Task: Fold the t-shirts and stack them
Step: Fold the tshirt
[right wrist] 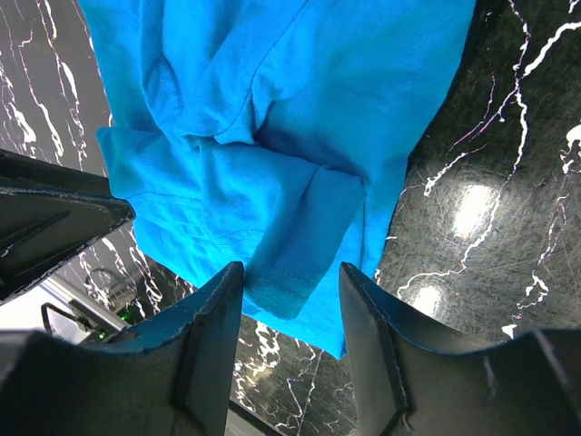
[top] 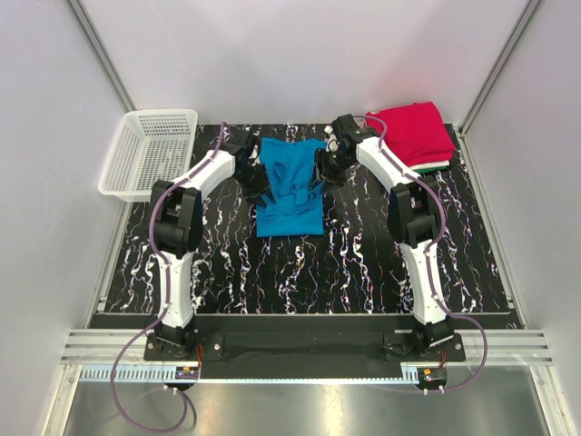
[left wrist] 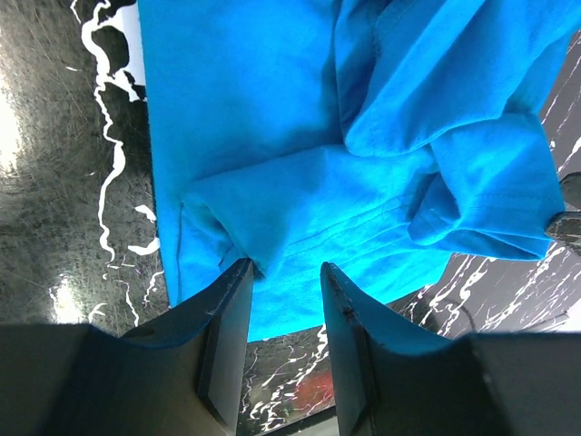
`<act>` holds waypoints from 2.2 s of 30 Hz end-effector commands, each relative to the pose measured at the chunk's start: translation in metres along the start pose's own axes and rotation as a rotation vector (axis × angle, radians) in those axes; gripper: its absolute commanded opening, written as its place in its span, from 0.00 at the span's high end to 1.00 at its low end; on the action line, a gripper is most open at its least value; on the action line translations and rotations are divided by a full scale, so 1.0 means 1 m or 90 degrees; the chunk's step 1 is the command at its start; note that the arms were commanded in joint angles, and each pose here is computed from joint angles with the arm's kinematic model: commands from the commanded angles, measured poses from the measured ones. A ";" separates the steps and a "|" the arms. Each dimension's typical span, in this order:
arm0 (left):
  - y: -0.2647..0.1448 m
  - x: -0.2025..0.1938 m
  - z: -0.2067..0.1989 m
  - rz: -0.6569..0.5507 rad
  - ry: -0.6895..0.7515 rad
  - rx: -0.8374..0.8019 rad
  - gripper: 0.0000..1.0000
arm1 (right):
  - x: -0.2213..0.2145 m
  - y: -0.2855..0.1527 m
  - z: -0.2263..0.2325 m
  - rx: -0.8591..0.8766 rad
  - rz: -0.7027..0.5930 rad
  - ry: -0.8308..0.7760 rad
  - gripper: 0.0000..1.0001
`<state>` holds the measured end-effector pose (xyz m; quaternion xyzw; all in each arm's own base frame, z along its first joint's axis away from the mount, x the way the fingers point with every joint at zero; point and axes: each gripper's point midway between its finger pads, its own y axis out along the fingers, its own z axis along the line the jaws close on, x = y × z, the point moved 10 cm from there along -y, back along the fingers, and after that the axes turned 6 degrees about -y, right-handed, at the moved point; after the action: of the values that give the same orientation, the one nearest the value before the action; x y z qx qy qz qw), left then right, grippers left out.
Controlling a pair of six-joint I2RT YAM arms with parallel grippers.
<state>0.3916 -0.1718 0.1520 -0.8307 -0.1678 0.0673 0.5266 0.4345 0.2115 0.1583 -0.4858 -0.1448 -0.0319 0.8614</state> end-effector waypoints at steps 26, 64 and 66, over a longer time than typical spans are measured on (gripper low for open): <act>0.024 0.008 0.003 0.015 0.017 -0.003 0.63 | 0.002 -0.017 -0.007 0.001 -0.017 -0.004 0.47; 0.005 0.062 -0.012 -0.040 -0.027 -0.091 0.61 | 0.016 -0.027 0.002 0.043 -0.043 0.010 0.48; 0.006 0.059 -0.009 -0.038 -0.027 -0.085 0.60 | 0.004 -0.027 0.002 0.049 -0.024 0.008 0.48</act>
<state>0.4476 -0.1618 0.1478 -0.8462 -0.2041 0.0702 0.4871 0.4455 0.2009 0.1544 -0.4769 -0.1311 -0.0471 0.8678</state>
